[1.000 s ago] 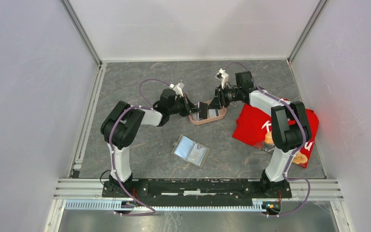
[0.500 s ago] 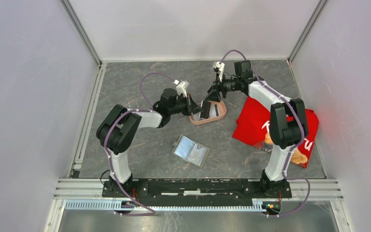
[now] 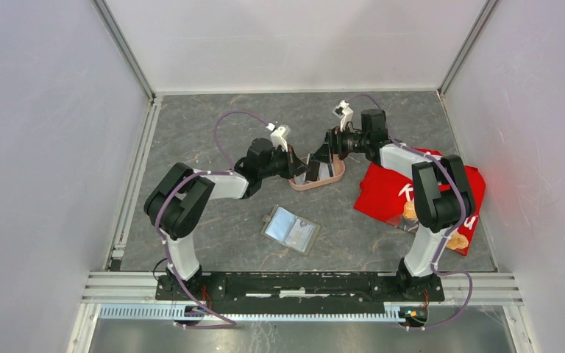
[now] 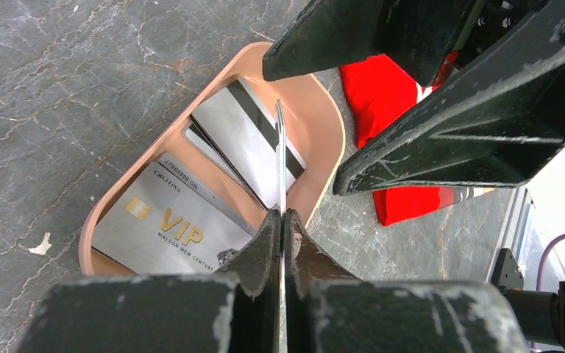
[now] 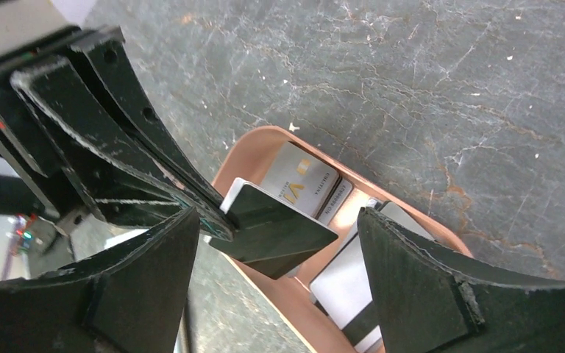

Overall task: Put the credit cards into the card holder
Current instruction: Place the credit card in the storage box.

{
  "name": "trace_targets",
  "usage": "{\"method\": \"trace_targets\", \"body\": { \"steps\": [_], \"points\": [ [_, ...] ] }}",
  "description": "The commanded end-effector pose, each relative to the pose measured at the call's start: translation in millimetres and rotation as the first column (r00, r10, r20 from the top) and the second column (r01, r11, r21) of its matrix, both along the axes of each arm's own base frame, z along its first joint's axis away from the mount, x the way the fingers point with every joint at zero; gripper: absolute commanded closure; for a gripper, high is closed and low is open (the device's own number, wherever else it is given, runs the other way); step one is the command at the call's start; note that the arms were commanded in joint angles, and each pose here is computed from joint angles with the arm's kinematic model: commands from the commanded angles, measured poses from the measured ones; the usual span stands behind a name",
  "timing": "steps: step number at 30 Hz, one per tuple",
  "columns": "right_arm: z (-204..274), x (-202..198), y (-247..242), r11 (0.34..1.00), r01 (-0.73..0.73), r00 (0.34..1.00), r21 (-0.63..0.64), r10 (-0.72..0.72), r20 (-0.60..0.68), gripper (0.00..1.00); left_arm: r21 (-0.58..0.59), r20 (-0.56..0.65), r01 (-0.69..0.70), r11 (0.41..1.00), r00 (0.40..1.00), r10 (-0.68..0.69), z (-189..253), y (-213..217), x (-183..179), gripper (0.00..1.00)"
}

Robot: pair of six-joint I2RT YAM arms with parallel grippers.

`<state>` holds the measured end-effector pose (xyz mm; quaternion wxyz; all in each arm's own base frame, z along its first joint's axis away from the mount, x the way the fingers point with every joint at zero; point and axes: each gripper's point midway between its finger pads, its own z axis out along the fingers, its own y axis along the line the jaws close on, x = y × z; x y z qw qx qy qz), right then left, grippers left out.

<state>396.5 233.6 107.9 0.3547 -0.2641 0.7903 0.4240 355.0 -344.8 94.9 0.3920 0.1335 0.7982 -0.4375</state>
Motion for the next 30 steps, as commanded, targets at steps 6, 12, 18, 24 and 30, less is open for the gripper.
{"method": "trace_targets", "body": {
  "steps": [6,12,18,24,30],
  "points": [
    [23.3,15.4,-0.6,0.979,0.176,0.982,0.108,-0.166,-0.092,0.13,0.001,0.117,-0.011,1.000,0.993,0.011,22.8,-0.7,5.9,0.98],
    [14.9,16.7,2.1,0.978,0.185,0.977,0.101,-0.172,-0.128,0.13,0.002,0.119,-0.005,1.000,0.993,0.004,22.3,-2.3,5.0,0.98],
    [2.8,16.2,4.6,0.982,0.183,0.975,0.055,-0.174,-0.138,0.15,0.002,0.120,-0.006,1.000,0.993,0.006,22.2,-2.2,4.5,0.98],
    [-3.9,17.2,6.7,0.982,0.187,0.972,0.031,-0.181,-0.149,0.17,-0.004,0.126,-0.006,1.000,0.992,0.007,23.8,-1.6,3.4,0.98],
    [-5.3,15.9,10.0,0.982,0.185,0.971,0.026,-0.179,-0.159,0.19,-0.008,0.131,-0.009,1.000,0.991,0.010,24.9,-0.9,3.4,0.98]
  ]
}}
